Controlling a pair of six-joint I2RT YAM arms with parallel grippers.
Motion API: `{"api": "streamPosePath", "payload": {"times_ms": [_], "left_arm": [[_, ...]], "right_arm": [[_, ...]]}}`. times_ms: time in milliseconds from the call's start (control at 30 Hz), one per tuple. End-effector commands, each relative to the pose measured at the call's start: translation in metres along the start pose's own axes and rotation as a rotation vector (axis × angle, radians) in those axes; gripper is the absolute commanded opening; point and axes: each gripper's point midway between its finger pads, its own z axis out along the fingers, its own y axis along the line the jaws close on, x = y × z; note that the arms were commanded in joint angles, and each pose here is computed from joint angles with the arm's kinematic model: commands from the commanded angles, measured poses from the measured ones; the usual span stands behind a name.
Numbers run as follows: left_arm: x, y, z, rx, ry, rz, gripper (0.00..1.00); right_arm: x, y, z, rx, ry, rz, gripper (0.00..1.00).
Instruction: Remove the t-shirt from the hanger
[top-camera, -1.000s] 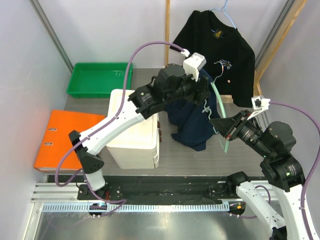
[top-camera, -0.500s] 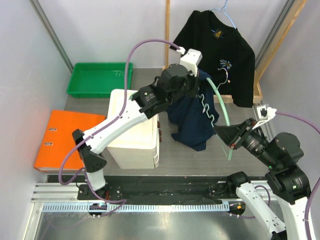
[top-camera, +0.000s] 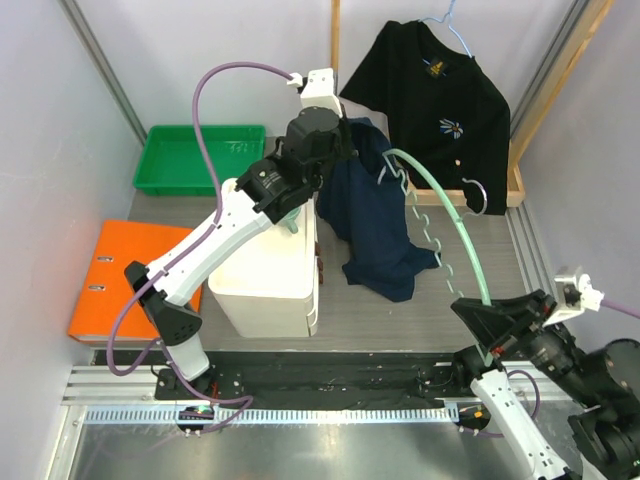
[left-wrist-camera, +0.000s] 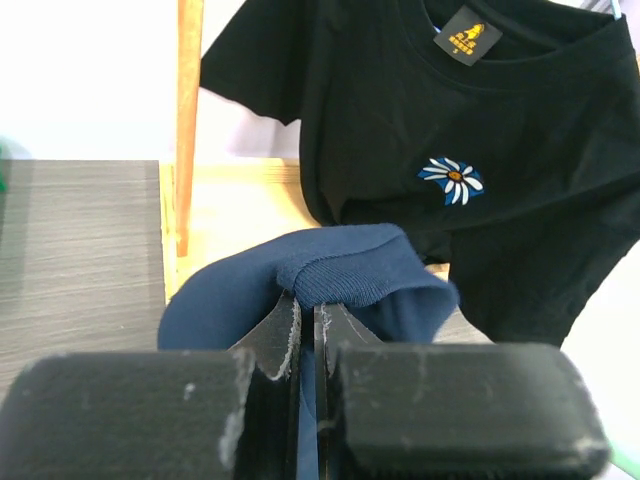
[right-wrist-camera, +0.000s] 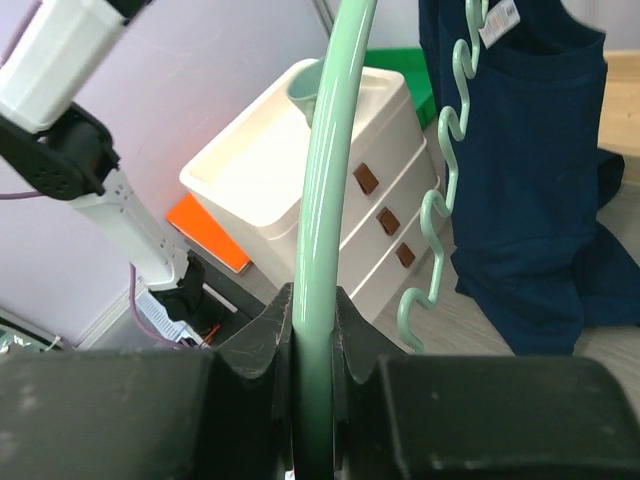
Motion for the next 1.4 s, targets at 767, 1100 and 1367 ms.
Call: {"api": "streamPosePath", "payload": {"times_ms": [767, 1100, 1367], "left_arm": [[0.036, -0.067, -0.103, 0.579, 0.280, -0.290, 0.00], [0.067, -0.066, -0.121, 0.580, 0.364, -0.317, 0.00], [0.059, -0.069, -0.135, 0.601, 0.349, -0.320, 0.00]], "right_arm": [[-0.144, -0.073, 0.213, 0.141, -0.203, 0.033, 0.01], [-0.218, -0.071, 0.290, 0.056, -0.319, 0.021, 0.01], [-0.239, -0.093, 0.333, 0.061, -0.374, 0.100, 0.01]]}}
